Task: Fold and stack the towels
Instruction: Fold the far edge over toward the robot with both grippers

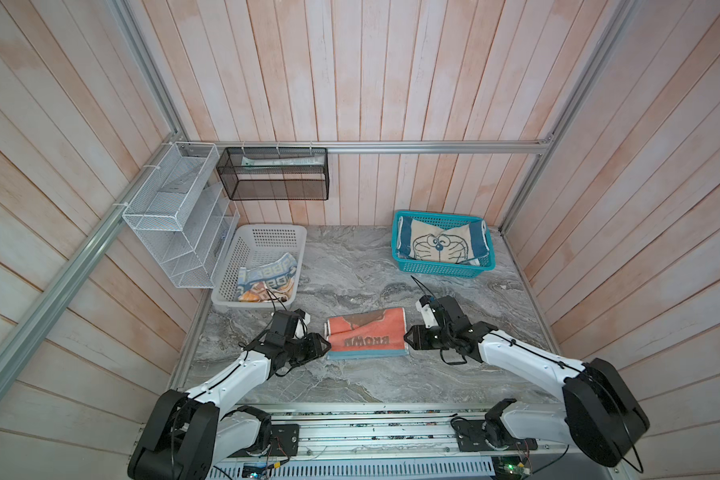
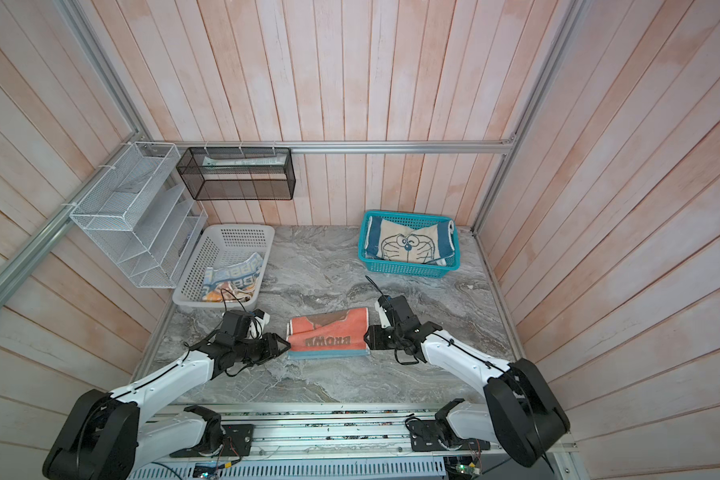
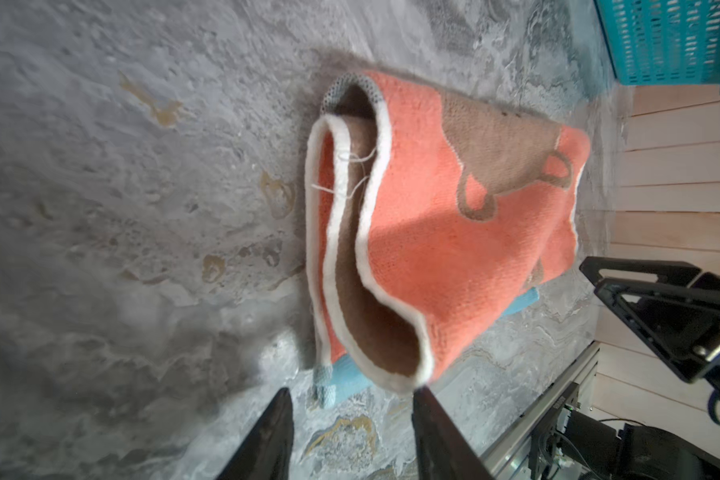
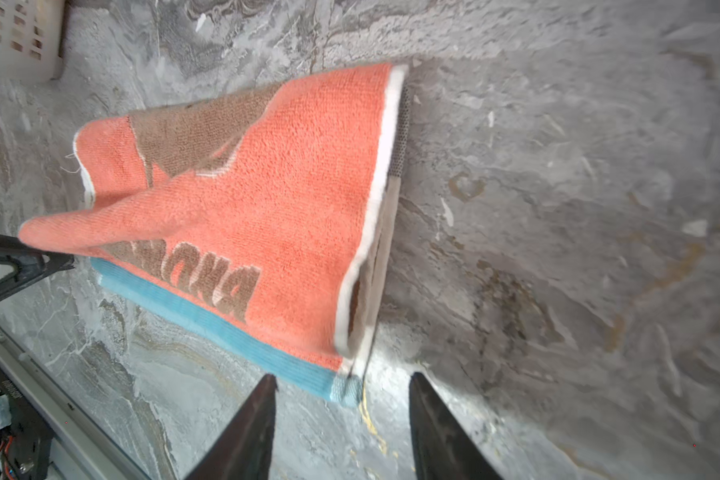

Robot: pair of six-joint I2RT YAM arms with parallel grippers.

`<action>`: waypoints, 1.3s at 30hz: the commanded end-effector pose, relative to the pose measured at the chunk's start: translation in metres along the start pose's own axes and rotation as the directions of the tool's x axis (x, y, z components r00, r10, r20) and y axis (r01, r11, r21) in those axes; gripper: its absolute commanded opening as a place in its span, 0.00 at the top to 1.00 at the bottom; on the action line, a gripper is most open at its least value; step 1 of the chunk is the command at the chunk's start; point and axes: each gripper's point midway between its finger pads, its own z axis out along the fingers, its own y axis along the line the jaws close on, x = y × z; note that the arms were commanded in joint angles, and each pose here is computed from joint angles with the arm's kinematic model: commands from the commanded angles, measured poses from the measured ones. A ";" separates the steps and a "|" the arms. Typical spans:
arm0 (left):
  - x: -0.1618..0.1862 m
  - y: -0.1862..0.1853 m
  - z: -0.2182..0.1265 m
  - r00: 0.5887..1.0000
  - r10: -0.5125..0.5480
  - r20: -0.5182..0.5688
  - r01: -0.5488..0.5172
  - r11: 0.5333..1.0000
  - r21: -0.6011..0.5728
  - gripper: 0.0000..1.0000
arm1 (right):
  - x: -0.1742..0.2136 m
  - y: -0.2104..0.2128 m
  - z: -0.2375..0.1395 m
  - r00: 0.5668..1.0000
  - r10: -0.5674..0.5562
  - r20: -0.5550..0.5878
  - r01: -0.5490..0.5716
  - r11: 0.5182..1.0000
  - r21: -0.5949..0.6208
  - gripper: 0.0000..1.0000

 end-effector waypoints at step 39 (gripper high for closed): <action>-0.140 -0.078 -0.021 0.994 0.084 0.068 -0.093 0.984 0.155 1.00 | -0.142 0.020 -0.021 0.997 -0.073 0.006 0.073 0.993 -0.096 1.00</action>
